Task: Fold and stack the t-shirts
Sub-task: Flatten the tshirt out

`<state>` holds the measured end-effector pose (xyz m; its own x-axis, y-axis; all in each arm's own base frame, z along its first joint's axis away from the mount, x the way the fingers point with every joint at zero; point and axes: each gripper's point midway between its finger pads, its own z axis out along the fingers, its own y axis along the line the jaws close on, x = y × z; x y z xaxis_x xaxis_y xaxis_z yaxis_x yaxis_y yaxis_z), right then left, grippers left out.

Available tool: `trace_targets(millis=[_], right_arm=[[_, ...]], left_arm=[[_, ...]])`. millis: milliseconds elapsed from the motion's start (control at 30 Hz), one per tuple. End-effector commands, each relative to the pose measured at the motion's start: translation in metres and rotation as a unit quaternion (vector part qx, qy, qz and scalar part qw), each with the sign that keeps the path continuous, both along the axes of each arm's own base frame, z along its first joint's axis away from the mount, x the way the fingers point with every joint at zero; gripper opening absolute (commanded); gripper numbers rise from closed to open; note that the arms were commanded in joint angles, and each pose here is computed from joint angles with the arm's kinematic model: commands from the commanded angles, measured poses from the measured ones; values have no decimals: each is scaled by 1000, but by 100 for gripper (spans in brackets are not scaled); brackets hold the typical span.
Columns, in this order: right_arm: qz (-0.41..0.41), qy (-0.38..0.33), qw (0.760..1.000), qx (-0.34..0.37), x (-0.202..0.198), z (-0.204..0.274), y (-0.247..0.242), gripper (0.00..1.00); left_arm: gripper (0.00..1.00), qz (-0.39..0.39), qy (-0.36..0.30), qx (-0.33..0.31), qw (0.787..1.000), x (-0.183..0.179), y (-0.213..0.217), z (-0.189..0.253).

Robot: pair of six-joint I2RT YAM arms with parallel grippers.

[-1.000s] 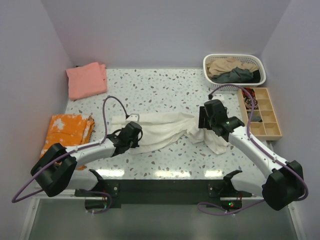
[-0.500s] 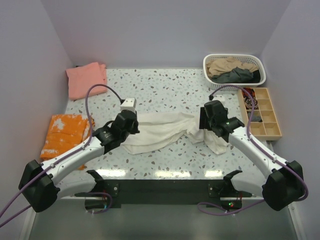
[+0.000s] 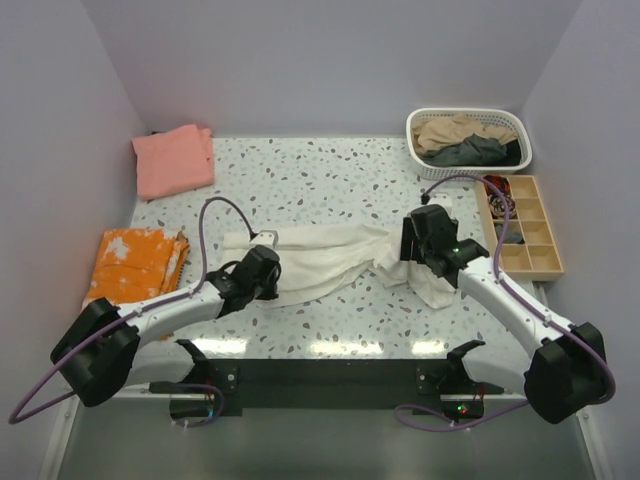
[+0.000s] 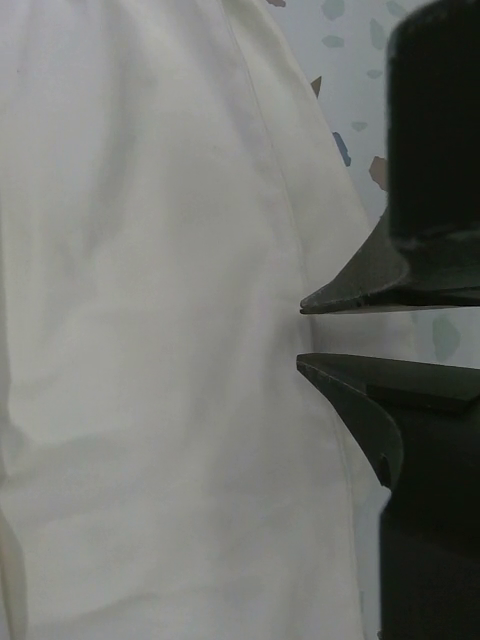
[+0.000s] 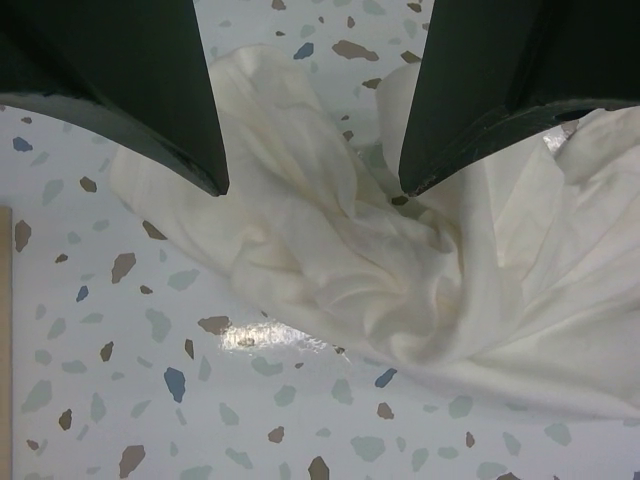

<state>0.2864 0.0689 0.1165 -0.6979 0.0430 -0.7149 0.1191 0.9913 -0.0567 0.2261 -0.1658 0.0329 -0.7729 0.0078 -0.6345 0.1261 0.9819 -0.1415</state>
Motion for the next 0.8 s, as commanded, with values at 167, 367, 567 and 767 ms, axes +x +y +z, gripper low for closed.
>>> trace_targets(millis=[167,367,567,767], right_arm=[[-3,-27,1000,9,17,9,3,74],[-7,-22,1000,7,14,6,0,74],[-7,-21,1000,6,12,6,-1,74],[-7,-18,1000,3,11,4,-3,74]], left_arm=[[40,18,-35,-19,999,18,-10,6],[44,4,-16,-10,1000,13,-12,-7],[44,-3,4,-6,1000,6,-15,-17],[31,7,4,4,1000,7,-11,-31]])
